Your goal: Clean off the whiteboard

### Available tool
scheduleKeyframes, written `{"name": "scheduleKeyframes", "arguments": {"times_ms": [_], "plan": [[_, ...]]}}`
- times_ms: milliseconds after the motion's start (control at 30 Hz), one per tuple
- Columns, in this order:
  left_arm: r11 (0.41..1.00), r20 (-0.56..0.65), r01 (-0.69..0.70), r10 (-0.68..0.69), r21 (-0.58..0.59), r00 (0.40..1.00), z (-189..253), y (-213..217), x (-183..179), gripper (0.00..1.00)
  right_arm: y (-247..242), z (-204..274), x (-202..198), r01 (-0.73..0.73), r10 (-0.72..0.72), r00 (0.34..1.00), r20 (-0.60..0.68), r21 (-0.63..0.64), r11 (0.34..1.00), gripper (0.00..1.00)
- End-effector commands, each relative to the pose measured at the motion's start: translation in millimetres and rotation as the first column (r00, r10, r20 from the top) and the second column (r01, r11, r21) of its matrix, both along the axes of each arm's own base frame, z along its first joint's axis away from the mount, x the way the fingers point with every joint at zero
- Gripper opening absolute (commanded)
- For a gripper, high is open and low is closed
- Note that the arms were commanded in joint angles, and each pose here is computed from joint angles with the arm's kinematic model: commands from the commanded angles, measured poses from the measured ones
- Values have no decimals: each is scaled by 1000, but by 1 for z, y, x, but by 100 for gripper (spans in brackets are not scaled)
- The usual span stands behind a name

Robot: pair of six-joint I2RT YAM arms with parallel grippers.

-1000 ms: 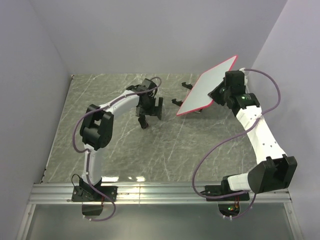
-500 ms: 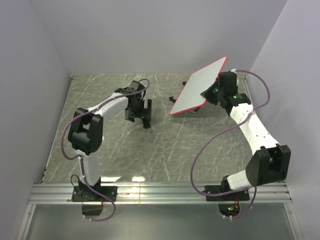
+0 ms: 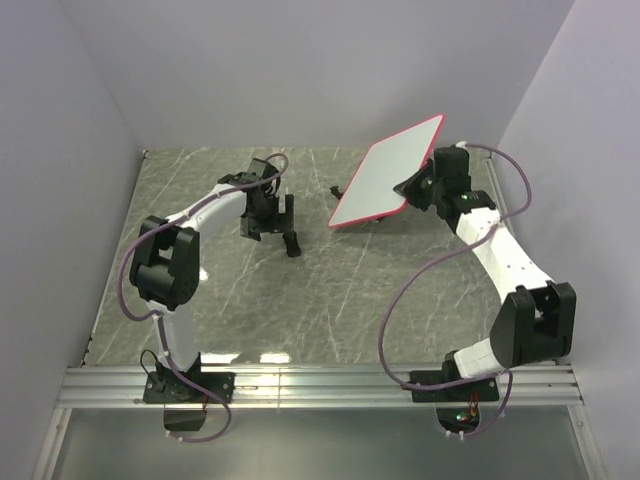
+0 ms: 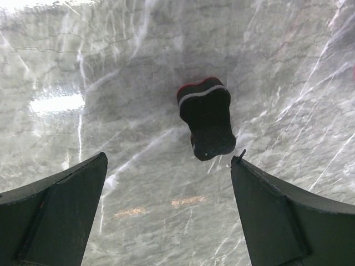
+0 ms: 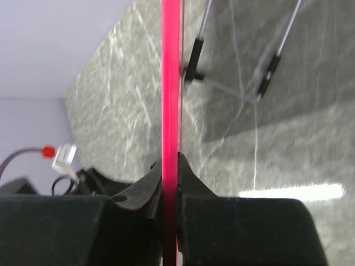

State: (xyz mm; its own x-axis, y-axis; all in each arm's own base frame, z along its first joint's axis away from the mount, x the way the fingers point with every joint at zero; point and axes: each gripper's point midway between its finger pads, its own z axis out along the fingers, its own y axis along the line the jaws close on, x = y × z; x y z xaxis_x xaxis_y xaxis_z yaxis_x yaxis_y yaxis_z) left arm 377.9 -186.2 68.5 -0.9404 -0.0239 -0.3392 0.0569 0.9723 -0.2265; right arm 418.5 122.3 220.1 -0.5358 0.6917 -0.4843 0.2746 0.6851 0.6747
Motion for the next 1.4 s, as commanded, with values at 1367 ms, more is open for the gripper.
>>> {"name": "scheduleKeyframes", "arguments": {"times_ms": [1367], "plan": [[996, 63, 18, -12, -90, 998, 31, -15, 16, 99, -75, 156, -120, 138, -112, 955, 275, -76, 988, 0]]}}
